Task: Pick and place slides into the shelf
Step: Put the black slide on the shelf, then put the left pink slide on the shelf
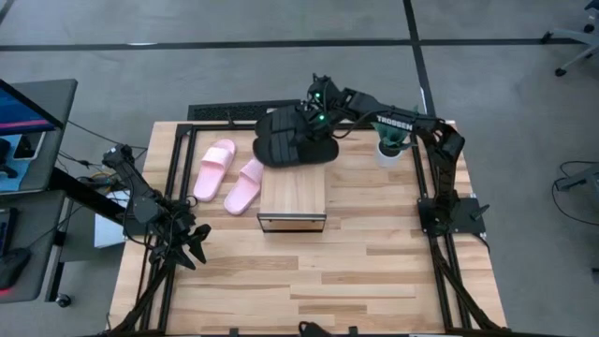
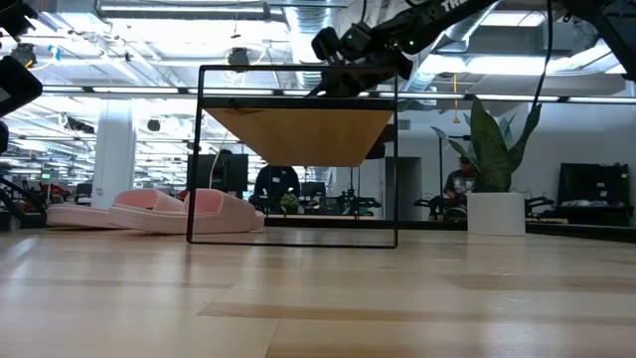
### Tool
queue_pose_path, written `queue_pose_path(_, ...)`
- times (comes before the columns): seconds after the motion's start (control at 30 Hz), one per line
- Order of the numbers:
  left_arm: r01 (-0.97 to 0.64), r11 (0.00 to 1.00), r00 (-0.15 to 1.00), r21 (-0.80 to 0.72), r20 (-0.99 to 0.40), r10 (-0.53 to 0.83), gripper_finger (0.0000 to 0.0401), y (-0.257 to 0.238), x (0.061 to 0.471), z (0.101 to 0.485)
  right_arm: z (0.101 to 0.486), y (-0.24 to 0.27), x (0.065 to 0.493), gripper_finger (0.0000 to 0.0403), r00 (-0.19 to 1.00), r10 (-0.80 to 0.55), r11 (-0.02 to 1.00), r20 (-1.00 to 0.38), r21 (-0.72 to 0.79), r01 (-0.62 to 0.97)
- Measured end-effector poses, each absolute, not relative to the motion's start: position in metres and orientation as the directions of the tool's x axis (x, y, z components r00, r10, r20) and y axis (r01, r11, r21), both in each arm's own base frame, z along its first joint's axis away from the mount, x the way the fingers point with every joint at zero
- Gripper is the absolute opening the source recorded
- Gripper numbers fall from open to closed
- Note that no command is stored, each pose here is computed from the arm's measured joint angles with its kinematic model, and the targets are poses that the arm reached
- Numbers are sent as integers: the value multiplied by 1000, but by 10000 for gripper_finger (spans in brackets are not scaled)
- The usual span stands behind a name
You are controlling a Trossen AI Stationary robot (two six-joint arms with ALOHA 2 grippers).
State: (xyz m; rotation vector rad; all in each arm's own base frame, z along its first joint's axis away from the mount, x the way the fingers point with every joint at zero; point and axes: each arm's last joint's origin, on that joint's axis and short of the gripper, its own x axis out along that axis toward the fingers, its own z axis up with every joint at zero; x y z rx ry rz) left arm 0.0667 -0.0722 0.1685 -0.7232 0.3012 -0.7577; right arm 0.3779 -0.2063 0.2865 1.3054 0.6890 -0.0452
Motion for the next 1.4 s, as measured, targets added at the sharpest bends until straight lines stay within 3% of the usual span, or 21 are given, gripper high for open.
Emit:
queue_pose_path(0.5, 518, 503, 699, -692, 3, -715, 162, -72, 67, 169, 286, -207, 377, 32, 803, 337, 336, -491, 860, 385)
queue_pose_path(1.17, 519, 503, 698, -692, 3, -716, 162, -72, 67, 169, 287, -207, 377, 168, 803, 335, 335, -493, 859, 387)
queue_pose_path(1.4, 519, 503, 698, -692, 3, -716, 162, -72, 67, 169, 282, -208, 371, 190, 772, 352, 316, -529, 844, 434)
